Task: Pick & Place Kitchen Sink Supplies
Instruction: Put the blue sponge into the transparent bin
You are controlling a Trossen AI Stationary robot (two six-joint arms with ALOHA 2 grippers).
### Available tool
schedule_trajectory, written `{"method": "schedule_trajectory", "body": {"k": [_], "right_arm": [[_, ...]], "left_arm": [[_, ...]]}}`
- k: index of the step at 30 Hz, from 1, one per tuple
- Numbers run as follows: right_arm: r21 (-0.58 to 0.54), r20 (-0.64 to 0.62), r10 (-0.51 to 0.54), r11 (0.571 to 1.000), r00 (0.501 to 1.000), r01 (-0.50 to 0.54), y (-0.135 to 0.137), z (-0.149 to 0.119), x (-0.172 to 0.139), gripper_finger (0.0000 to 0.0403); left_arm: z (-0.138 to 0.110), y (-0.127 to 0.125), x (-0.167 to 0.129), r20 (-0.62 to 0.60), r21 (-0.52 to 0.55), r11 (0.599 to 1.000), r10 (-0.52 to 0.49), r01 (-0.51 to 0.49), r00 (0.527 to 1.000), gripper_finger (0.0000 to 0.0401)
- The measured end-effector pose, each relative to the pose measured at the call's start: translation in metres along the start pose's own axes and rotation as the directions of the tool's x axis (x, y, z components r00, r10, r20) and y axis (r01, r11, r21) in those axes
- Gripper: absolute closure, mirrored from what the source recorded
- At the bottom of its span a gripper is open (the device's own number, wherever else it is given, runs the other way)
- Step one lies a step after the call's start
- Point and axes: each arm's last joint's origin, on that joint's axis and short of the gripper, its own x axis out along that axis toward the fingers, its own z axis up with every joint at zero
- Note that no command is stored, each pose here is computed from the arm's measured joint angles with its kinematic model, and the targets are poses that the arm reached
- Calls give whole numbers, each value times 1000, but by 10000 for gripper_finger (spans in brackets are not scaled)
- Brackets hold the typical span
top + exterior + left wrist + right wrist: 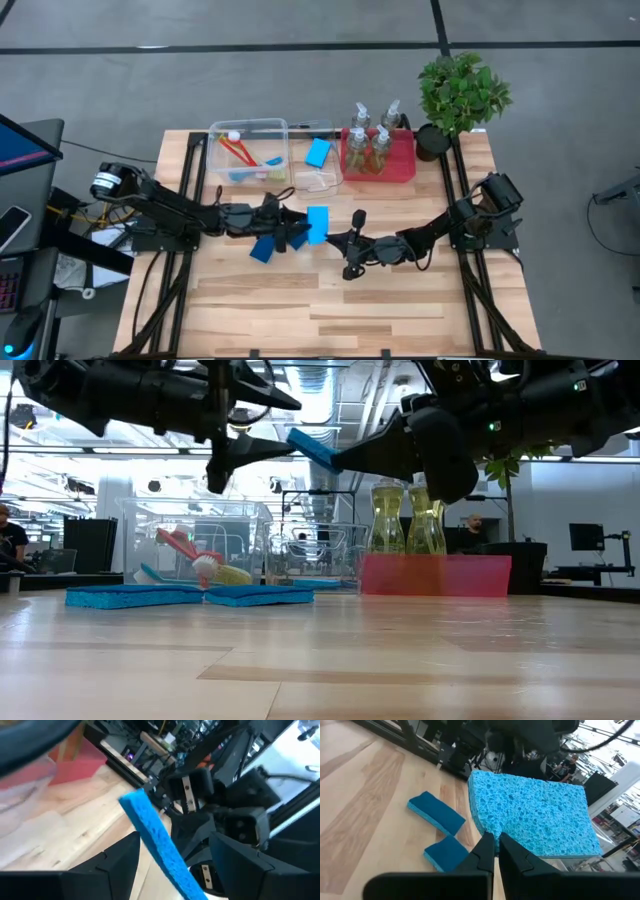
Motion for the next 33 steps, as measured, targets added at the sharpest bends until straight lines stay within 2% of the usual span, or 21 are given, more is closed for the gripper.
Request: {"method": "schedule_trajectory", "body": {"k": [8, 20, 28, 33], "right_arm": [[3, 5, -1, 1000, 1000, 1, 0, 0, 0, 400], [-13, -11, 9, 1000, 1000, -10, 2, -1, -1, 395], [-14, -12, 10, 1000, 1000, -10, 2, -1, -1, 396], [-14, -11, 11, 1000, 1000, -11, 2, -1, -1, 390]], "left_arm": [[-16, -1, 32, -45, 20, 1000, 4, -3, 999, 162], [-16, -3, 37, -32, 97, 995, -5, 8, 999, 171], [-16, -3, 37, -26, 146, 989, -7, 11, 1000, 202], [-15, -3, 37, -24, 146, 989, -7, 10, 1000, 248]]}}
